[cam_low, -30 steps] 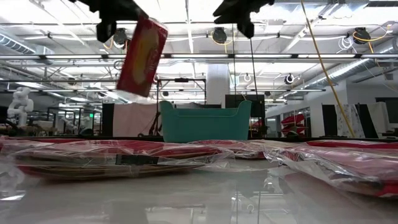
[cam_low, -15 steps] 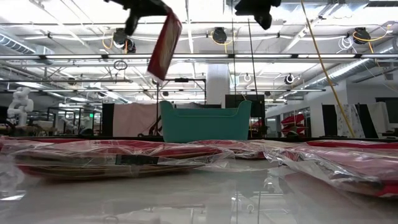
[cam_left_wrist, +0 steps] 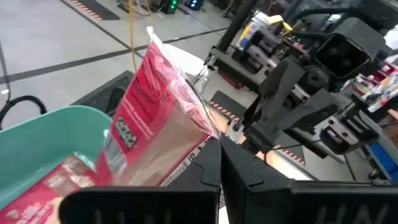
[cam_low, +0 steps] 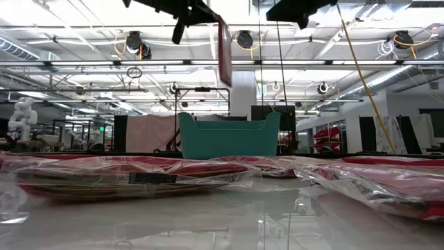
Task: Sort popcorn bags into baskets
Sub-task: Put the popcorn bag into the green bin
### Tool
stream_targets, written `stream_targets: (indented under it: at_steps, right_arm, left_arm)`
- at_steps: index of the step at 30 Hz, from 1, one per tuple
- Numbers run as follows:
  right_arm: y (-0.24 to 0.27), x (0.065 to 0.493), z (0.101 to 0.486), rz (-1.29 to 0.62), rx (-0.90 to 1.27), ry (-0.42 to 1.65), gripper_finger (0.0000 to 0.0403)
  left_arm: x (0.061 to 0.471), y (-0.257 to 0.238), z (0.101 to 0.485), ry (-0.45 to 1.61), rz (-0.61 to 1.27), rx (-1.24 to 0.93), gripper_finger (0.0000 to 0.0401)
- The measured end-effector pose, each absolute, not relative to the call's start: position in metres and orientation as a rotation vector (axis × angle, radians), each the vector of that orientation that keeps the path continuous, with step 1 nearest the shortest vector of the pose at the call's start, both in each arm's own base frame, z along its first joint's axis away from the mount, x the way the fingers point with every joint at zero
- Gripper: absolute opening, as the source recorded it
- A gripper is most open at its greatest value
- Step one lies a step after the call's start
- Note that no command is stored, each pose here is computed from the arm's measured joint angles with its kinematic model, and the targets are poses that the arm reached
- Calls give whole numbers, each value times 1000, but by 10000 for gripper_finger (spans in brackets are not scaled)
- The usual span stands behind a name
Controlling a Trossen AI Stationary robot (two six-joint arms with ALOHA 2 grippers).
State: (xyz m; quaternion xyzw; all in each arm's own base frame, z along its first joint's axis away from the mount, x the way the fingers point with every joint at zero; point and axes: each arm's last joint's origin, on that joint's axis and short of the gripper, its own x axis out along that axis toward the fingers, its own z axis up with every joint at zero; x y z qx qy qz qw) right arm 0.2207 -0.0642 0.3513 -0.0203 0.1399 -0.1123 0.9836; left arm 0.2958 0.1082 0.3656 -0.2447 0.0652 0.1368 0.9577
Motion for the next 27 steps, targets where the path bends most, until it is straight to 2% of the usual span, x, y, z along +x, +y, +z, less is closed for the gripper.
stream_targets:
  at_steps: [8, 15, 20, 24, 27]
  right_arm:
    - [-63, 217, 315, -255, -75, 120, 47]
    - [-60, 206, 248, -260, -87, 37, 47]
    - [-53, 182, 186, -256, -73, 122, 47]
    - [-44, 152, 132, -247, -48, 280, 47]
    - [-43, 148, 117, -239, -31, 396, 47]
  left_arm:
    - [288, 132, 367, 84, 387, -539, 0]
    - [281, 146, 368, 35, 522, -583, 0]
    - [280, 148, 368, 6, 592, -613, 0]
    - [282, 145, 368, -3, 607, -626, 0]
    - [283, 141, 368, 0, 602, -626, 0]
